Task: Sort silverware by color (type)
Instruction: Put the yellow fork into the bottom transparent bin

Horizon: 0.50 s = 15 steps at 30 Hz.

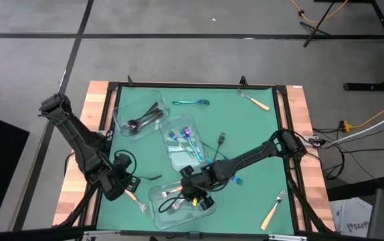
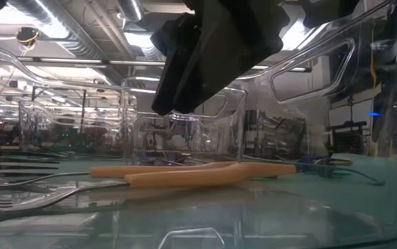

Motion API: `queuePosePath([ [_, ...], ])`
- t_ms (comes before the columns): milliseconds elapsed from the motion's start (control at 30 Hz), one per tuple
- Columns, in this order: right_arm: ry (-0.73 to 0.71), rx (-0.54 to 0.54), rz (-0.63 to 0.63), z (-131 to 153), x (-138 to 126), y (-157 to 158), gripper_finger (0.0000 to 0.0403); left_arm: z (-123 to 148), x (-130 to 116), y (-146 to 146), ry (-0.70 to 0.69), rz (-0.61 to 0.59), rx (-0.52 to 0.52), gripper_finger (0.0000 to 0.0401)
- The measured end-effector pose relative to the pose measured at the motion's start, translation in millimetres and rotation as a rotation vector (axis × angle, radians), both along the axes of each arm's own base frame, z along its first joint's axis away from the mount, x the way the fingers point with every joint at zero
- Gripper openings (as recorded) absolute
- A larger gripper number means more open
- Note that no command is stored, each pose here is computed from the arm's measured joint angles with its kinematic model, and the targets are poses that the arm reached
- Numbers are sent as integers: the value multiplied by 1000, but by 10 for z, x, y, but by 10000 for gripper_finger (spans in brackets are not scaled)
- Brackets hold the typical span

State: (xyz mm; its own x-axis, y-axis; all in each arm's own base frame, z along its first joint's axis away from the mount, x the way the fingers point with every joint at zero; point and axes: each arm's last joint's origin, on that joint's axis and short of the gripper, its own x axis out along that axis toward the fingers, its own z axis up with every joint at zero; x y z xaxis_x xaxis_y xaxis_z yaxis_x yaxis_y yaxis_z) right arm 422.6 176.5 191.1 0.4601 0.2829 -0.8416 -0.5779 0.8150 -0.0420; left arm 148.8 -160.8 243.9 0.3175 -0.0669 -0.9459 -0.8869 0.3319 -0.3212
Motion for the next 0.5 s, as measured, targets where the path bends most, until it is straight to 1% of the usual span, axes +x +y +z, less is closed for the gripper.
queuePosePath([
  [267,0,0,0,0,0,0,145,-28,-48,-78,35,152,-67,57],
  [367,0,0,0,0,-1,0,145,-109,-39,-142,97,179,-76,57],
  [500,1,0,0,0,-1,1,145,-246,8,-248,165,167,-79,57],
])
